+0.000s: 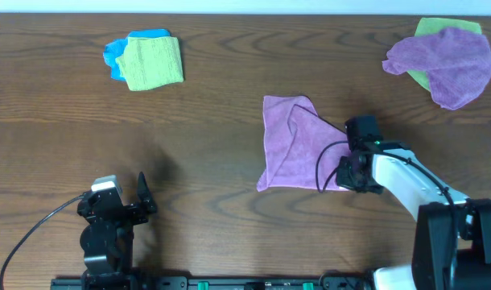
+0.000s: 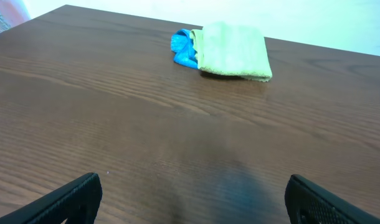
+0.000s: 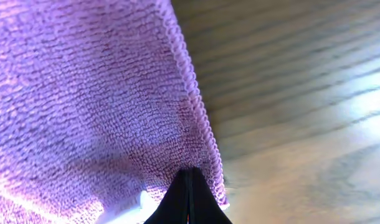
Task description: Fold the cloth
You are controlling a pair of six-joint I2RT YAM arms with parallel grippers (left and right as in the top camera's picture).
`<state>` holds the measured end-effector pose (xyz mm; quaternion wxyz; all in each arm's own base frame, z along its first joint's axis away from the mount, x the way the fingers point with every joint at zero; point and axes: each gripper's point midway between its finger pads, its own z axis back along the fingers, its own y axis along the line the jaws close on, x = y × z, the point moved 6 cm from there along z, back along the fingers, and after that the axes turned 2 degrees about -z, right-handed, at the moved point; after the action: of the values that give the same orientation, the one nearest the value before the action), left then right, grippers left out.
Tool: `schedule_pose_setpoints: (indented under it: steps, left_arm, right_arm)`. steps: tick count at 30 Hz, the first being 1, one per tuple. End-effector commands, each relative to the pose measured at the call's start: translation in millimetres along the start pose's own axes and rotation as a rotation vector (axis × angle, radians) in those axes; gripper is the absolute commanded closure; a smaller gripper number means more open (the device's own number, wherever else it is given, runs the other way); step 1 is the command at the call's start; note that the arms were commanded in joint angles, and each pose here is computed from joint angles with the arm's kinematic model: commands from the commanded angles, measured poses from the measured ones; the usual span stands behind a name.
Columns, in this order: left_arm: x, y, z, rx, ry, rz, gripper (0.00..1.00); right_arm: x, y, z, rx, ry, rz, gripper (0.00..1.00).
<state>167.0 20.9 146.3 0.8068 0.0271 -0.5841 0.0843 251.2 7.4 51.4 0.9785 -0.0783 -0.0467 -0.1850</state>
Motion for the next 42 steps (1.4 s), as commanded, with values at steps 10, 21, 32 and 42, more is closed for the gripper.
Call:
schedule_pose_setpoints:
  steps: [10, 21, 32, 42]
  left_arm:
    - [-8.7, 1.4, -2.8, 0.012, 0.023, -0.014, 0.05]
    - [-8.7, 1.5, -2.8, 0.013, 0.023, -0.014, 0.05]
    - [-8.7, 1.4, -2.8, 0.012, 0.023, -0.014, 0.05]
    - [-8.7, 1.4, -2.8, 0.012, 0.023, -0.014, 0.05]
  right_arm:
    - [18.8, 7.2, 17.4, 0.043, 0.090, 0.001, 0.97]
    - [85.1, 47.8, 134.4, 0.262, -0.183, 0.134, 0.98]
    - [82.3, 150.9, 100.9, 0.491, -0.104, 0.373, 0.98]
    - [86.6, 153.3, 116.1, 0.489, -0.117, 0.412, 0.98]
